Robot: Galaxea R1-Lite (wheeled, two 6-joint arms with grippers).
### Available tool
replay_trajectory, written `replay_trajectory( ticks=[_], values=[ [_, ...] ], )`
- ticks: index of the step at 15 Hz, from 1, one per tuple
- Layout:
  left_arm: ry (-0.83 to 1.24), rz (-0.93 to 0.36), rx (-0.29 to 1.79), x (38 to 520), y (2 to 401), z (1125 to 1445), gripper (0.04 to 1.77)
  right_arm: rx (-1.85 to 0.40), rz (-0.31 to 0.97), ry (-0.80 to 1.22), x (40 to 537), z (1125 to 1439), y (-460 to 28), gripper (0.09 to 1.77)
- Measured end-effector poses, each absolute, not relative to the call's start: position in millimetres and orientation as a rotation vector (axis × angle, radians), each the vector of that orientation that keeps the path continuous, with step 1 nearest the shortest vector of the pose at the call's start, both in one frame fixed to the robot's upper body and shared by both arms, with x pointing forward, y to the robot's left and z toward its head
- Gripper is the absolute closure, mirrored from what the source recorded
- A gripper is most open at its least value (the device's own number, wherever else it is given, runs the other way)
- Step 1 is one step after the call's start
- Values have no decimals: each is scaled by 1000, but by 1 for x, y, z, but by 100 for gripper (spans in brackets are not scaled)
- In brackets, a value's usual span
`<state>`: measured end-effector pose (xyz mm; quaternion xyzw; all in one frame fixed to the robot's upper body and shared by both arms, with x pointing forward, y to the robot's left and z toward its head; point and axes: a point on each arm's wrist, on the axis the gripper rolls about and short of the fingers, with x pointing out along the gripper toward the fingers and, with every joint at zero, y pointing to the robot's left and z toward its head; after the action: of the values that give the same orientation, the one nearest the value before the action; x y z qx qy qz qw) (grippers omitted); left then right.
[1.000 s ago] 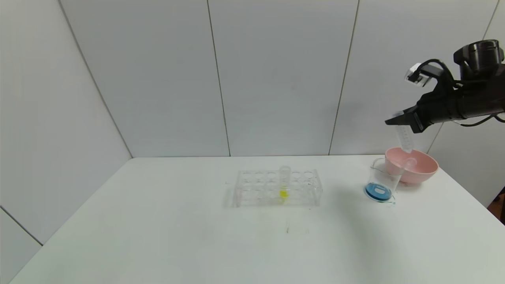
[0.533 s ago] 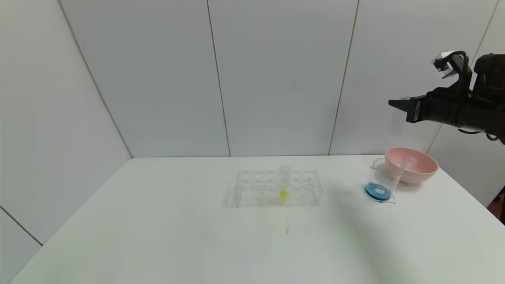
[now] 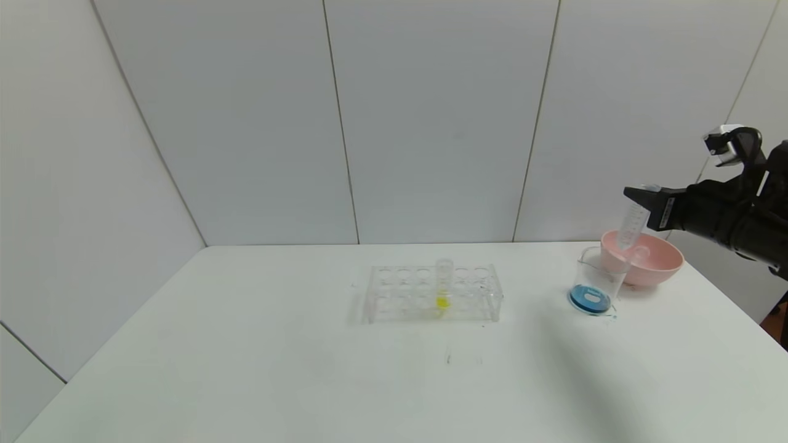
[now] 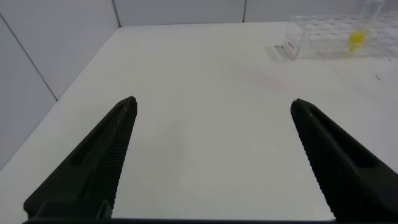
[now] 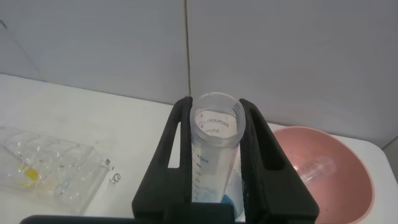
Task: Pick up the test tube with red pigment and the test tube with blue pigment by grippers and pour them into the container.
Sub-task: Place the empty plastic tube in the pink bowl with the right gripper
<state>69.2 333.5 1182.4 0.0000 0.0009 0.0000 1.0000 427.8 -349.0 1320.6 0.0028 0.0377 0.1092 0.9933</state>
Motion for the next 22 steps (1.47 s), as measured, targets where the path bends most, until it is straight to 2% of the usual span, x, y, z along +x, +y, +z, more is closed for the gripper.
replay_trajectory(
  ticks=[5,11,15,22],
  values=[
    [2,0,0,69,334,1182,5,-1,170,18,434,1319,-369,135],
    [2,0,0,69,334,1182,5,-4,32,0,469,1307,-429,135],
    [2,0,0,69,334,1182,5,1,-43,11,492,1288,-463,135],
    [1,0,0,69,334,1182,5,27,-40,21,508,1273,-469,135]
  ],
)
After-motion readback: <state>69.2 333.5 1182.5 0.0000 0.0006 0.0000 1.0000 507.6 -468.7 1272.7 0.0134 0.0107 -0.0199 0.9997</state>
